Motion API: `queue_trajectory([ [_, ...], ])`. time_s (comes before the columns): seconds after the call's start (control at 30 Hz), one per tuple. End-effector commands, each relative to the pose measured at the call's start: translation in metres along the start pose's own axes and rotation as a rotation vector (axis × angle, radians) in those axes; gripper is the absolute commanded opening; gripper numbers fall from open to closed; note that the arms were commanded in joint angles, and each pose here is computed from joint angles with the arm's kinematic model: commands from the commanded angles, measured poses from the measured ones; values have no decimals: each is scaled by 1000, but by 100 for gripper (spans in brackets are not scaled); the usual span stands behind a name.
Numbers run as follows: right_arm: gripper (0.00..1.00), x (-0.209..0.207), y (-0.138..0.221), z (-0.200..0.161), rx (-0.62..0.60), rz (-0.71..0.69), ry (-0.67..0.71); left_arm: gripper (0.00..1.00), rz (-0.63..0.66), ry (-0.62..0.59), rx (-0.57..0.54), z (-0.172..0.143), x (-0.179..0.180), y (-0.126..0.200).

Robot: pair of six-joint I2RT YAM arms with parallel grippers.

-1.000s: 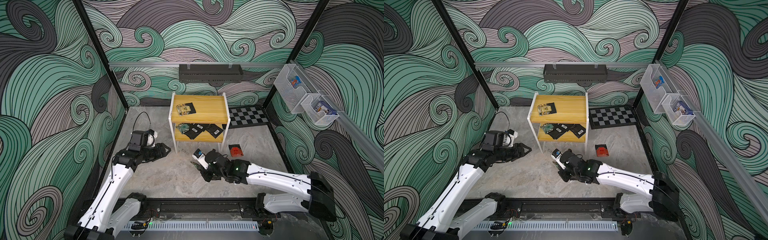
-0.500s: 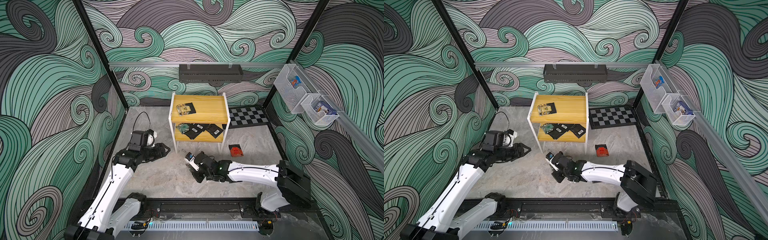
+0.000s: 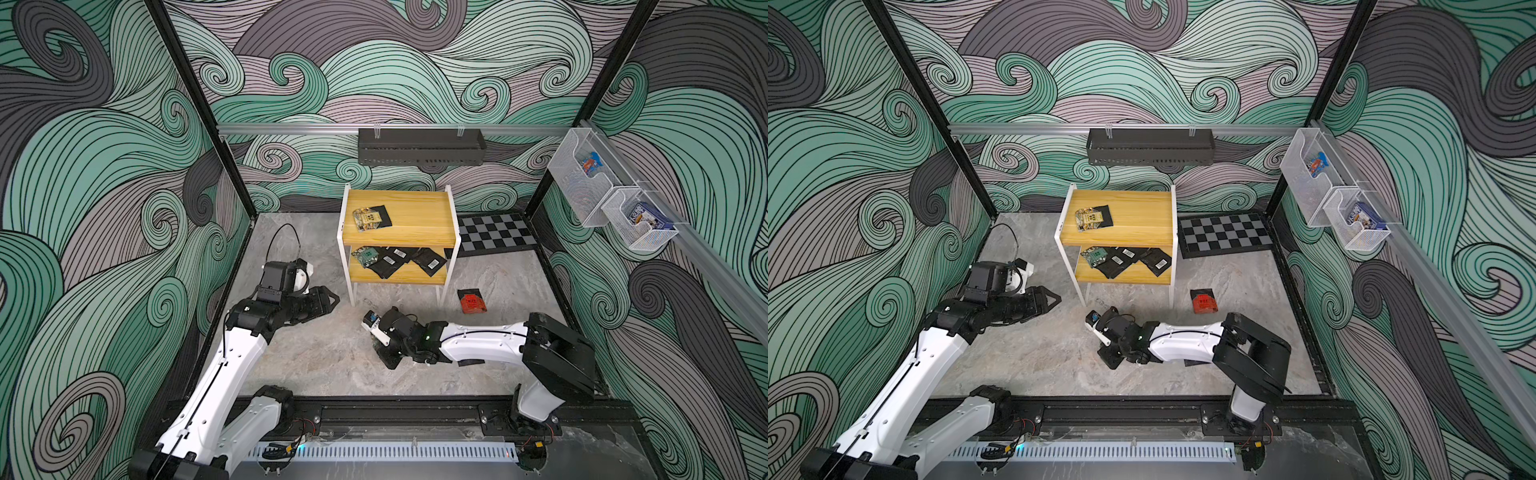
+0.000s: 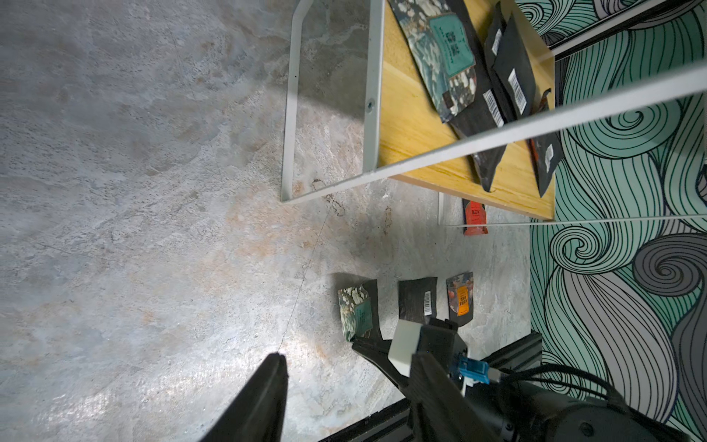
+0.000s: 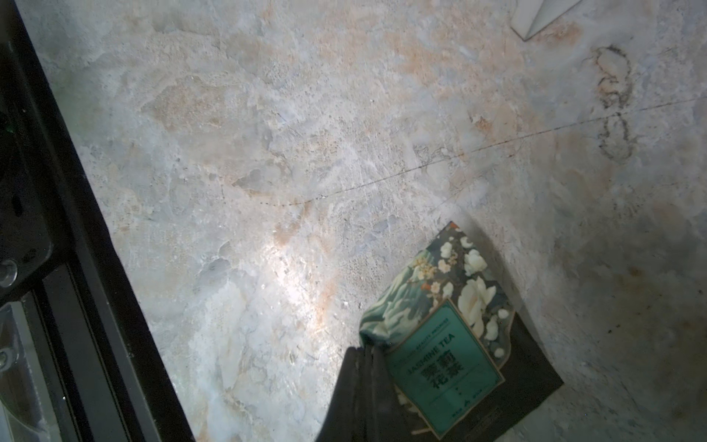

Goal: Remove the tea bags from the shelf
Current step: Place the tea bag at the center of the board, then pick up the tea bag from the shelf.

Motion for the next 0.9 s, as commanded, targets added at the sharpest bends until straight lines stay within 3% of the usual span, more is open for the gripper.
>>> queue_trajectory([
  [0.0,7,5,0,8,-16,24,4,55,19,-20,0,1,-1,3],
  [0.23,27,6,11,16,-28,27,32,55,8,-22,-8,4,-4,3],
  [0.87,41,0,112,47,-181,-24,30,57,-101,-48,-86,30,-44,29],
])
Point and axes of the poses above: each gripper's point midway between its finger pads, its own y axis back along the fingers, its own x axis along the line the jaws close on, z = x × y, the point moved 4 cm from there along y, back along the fingers, and after that the axes turned 8 degrees about y, right-handed, at the moved point
